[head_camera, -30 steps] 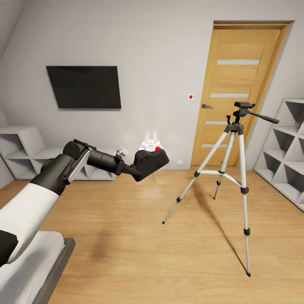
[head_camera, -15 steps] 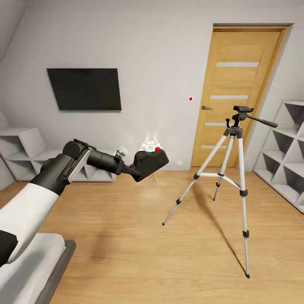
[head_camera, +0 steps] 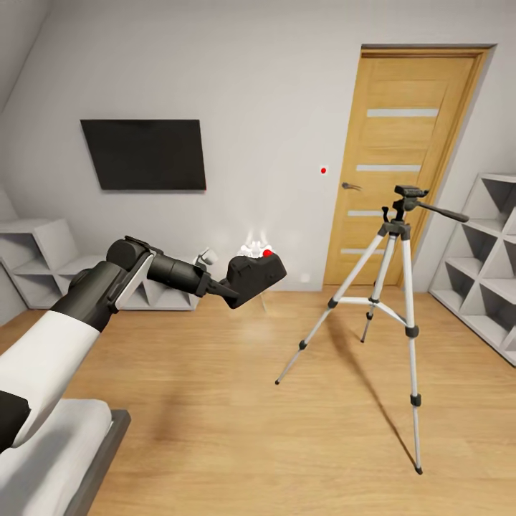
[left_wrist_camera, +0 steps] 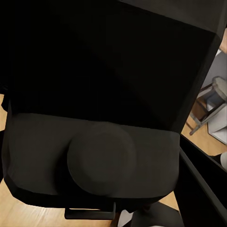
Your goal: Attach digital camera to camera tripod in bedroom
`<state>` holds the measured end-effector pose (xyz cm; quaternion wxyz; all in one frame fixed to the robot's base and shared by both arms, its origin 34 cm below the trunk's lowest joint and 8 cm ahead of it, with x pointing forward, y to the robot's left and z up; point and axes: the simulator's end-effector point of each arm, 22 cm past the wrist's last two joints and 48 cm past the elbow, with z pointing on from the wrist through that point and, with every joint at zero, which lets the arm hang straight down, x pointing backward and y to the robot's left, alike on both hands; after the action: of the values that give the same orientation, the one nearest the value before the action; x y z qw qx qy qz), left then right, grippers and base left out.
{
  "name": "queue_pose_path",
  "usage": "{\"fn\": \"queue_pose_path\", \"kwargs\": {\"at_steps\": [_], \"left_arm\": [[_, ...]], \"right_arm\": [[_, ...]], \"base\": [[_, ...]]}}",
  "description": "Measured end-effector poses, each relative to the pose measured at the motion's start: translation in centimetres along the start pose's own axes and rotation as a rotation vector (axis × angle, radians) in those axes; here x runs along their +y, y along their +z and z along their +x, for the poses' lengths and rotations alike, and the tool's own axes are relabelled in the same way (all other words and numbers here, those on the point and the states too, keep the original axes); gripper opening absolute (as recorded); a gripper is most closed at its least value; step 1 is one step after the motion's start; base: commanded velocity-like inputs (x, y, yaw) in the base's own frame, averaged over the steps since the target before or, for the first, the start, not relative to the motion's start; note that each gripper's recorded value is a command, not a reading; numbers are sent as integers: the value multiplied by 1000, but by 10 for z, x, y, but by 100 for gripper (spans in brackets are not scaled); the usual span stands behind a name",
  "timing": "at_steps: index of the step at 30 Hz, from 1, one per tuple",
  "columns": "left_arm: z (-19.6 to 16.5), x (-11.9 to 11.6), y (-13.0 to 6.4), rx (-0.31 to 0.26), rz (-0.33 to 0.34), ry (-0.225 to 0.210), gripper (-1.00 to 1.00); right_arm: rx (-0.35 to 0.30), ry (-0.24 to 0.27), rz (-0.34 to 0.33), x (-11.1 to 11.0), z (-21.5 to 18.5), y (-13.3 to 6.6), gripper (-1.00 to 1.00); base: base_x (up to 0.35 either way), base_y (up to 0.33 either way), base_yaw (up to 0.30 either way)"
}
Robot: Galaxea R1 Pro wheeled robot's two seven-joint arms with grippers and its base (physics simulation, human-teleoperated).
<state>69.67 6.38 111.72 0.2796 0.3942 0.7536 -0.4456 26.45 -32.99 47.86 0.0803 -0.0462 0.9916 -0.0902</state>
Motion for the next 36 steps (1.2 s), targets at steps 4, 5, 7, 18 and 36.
{"fn": "queue_pose_path", "kwargs": {"at_steps": [4, 5, 7, 18, 36], "left_arm": [[-5, -3, -3, 0, 0, 0, -100], [-6, -4, -3, 0, 0, 0, -100], [-8, -5, -5, 0, 0, 0, -100], [-20, -13, -12, 2, 0, 0, -100], [-38, -26, -22, 4, 1, 1, -100]], "right_arm": [[-2, 1, 0, -1, -1, -6, 100], [-2, 1, 0, -1, -1, -8, 100], [-3, 1, 0, -2, -2, -11, 100], [-3, 1, -1, -4, -4, -27, 100], [-2, 1, -2, -8, -6, -51, 100]], "base": [[0, 0, 0], [0, 0, 0], [0, 0, 0], [0, 0, 0], [0, 0, 0]]}}
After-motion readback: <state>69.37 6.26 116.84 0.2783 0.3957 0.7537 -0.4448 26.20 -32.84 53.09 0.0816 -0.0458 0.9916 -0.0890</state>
